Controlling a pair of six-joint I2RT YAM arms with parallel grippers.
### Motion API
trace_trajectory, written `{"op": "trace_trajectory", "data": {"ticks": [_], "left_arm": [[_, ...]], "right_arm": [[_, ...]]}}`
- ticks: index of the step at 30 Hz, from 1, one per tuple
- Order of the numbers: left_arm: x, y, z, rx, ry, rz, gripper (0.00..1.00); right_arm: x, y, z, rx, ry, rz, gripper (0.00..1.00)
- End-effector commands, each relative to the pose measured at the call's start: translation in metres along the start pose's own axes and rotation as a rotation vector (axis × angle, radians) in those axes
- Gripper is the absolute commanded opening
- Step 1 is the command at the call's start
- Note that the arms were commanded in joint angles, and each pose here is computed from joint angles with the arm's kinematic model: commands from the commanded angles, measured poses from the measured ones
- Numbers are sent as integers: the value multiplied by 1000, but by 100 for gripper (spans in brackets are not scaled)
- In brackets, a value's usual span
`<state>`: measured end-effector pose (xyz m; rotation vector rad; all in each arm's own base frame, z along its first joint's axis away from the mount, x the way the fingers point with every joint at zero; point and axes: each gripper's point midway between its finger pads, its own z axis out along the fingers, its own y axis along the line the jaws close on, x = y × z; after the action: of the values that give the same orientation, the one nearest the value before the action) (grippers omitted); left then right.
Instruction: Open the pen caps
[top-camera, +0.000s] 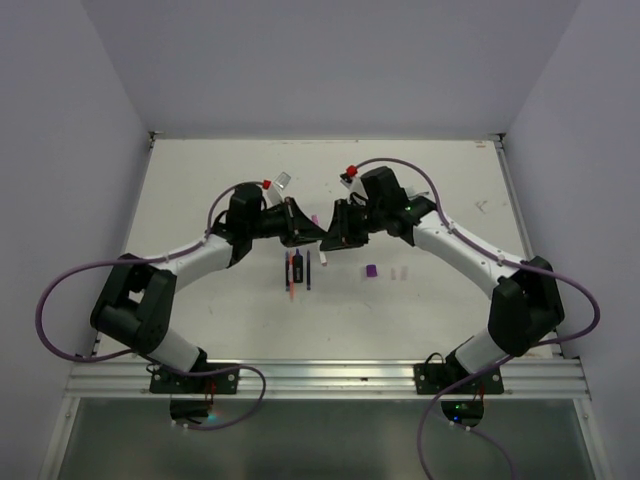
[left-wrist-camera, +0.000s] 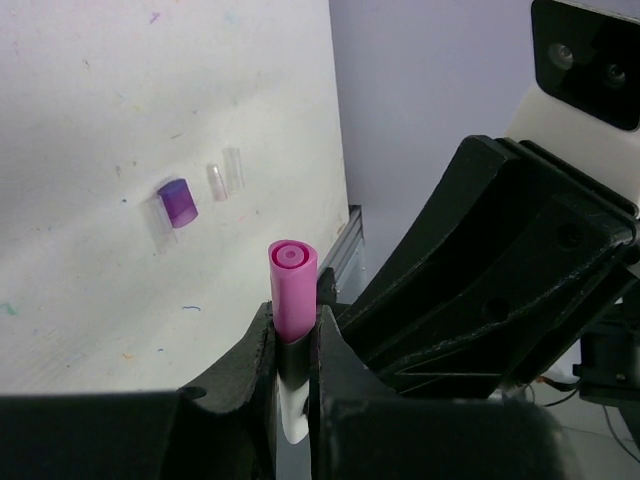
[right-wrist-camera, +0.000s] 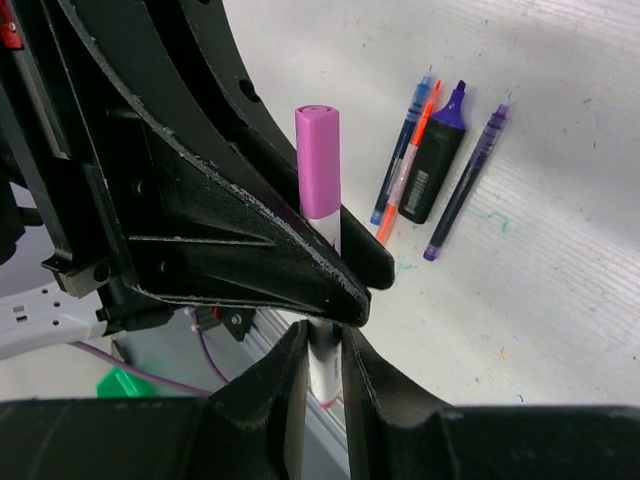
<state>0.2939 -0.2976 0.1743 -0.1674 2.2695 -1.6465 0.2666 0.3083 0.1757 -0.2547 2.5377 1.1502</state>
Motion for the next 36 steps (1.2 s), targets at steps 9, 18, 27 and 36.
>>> {"op": "trace_trajectory", "data": {"ticks": [9, 18, 27, 36], "left_arm": [[8, 22, -12, -45, 147, 334, 0], [21, -2, -19, 92, 195, 382, 0], [24, -15, -22, 146, 196, 361, 0], [22, -26, -22, 182, 190, 349, 0]], "right_arm": [[-33, 27, -49, 34, -90, -40, 30], [-62, 38, -22, -5, -55, -41, 32], [-60, 31, -14, -11, -57, -28, 32], [-56, 26, -7, -13, -46, -12, 32]]}}
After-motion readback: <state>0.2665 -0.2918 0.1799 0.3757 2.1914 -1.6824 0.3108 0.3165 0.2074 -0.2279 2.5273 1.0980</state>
